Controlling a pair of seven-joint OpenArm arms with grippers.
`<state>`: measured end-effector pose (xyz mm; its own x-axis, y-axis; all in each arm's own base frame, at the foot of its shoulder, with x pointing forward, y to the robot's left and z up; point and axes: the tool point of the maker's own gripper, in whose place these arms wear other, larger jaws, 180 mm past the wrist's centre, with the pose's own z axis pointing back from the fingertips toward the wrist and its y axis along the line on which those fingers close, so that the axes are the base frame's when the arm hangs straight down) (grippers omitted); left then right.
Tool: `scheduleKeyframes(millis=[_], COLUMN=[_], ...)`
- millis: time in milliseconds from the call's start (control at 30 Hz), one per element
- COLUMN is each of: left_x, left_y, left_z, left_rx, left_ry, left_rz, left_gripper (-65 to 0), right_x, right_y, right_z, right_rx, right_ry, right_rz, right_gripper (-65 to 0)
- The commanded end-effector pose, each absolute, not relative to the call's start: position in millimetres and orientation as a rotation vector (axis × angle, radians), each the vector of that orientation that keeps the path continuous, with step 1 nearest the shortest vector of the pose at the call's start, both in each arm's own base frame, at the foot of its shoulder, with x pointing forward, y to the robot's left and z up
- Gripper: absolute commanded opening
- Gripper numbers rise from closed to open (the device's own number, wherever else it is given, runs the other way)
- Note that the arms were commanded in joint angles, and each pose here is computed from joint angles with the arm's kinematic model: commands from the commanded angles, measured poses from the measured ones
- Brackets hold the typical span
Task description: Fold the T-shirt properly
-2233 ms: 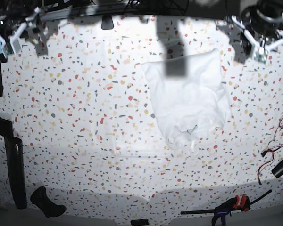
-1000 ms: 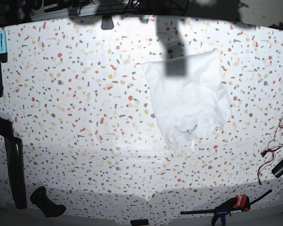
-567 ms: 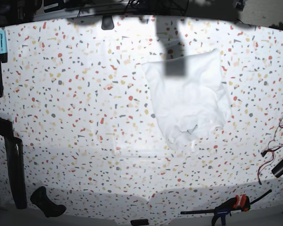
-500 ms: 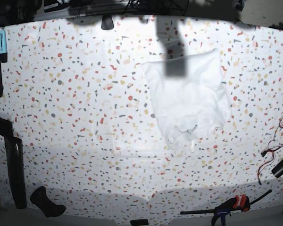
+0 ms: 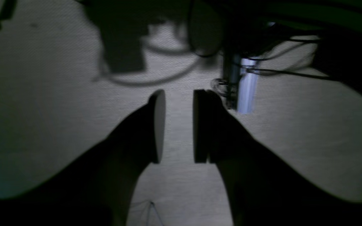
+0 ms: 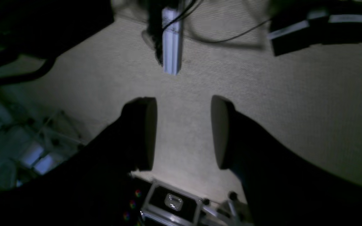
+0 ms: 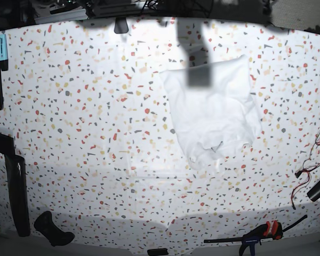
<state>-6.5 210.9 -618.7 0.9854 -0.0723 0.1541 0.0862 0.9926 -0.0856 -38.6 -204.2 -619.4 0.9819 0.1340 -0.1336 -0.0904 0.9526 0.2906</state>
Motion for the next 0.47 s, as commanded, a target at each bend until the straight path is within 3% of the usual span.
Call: scheduleKeyframes(millis=[0,433], left_x=[-11.7,-14.5], left_y=[211.1,193.6], left_z=[-618.5,-621.5], left_rx=[-0.094,-0.121], left_ry=[-0.134,-0.121], left_rz=[-0.078,-0.064], left_gripper=[-50.0,-50.0], right_x=[-45.6,-46.8], right_y=[-204.9,-153.3], right_z=[-618.9,-624.4], right_rx=[0.292,0.382], right_ry=[0.166,0.136], right_rz=[0.114,0.083], right_gripper=[-37.2,-37.2])
